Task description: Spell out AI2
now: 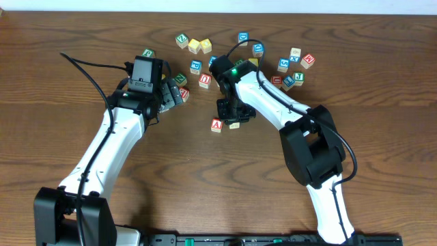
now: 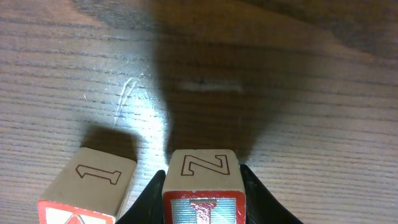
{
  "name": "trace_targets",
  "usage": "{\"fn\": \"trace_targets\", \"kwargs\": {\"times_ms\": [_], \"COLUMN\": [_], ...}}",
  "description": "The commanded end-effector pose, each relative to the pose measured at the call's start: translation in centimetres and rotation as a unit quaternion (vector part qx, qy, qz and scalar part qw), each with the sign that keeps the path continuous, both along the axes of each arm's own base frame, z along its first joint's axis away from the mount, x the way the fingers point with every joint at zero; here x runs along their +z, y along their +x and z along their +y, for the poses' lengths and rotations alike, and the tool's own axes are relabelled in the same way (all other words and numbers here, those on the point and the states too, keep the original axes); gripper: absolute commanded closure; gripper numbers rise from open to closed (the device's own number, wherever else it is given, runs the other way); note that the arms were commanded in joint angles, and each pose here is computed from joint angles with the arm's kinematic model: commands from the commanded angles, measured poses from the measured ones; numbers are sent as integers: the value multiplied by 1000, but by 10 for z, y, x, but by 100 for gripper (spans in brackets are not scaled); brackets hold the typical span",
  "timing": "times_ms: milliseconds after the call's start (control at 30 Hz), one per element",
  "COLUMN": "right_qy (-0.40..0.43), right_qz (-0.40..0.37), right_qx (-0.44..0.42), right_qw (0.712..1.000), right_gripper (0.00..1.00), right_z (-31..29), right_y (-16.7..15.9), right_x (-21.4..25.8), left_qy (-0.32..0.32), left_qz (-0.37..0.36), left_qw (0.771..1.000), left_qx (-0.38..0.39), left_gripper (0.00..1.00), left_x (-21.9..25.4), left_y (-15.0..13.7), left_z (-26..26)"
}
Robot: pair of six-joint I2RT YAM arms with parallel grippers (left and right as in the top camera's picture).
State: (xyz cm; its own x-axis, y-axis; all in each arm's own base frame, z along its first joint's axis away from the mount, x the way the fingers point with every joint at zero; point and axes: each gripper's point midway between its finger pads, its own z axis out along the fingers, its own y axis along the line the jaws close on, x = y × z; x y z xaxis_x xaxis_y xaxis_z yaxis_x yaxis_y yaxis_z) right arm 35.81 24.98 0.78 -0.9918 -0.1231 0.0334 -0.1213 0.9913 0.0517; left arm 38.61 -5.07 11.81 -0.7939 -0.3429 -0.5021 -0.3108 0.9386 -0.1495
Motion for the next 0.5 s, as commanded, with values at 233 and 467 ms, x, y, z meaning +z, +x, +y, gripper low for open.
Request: {"fn": "trace_targets", "kwargs": {"times_ms": [233, 467], "right_qy": [4, -29], "right_qz": [-46, -77], "right_qx": [-7, -37], "right_qw": [999, 996], "right_gripper": [75, 73], "right_z": [-4, -15], "right_y": [23, 35], "right_x": [2, 3], "left_qy": [4, 4], "left_qz": [-6, -6], "left_qw": [1000, 1000], "left_qx": [2, 2], "left_gripper": [4, 4], "left_x": [5, 5], "left_y": [3, 3], "left_z": [3, 3]}}
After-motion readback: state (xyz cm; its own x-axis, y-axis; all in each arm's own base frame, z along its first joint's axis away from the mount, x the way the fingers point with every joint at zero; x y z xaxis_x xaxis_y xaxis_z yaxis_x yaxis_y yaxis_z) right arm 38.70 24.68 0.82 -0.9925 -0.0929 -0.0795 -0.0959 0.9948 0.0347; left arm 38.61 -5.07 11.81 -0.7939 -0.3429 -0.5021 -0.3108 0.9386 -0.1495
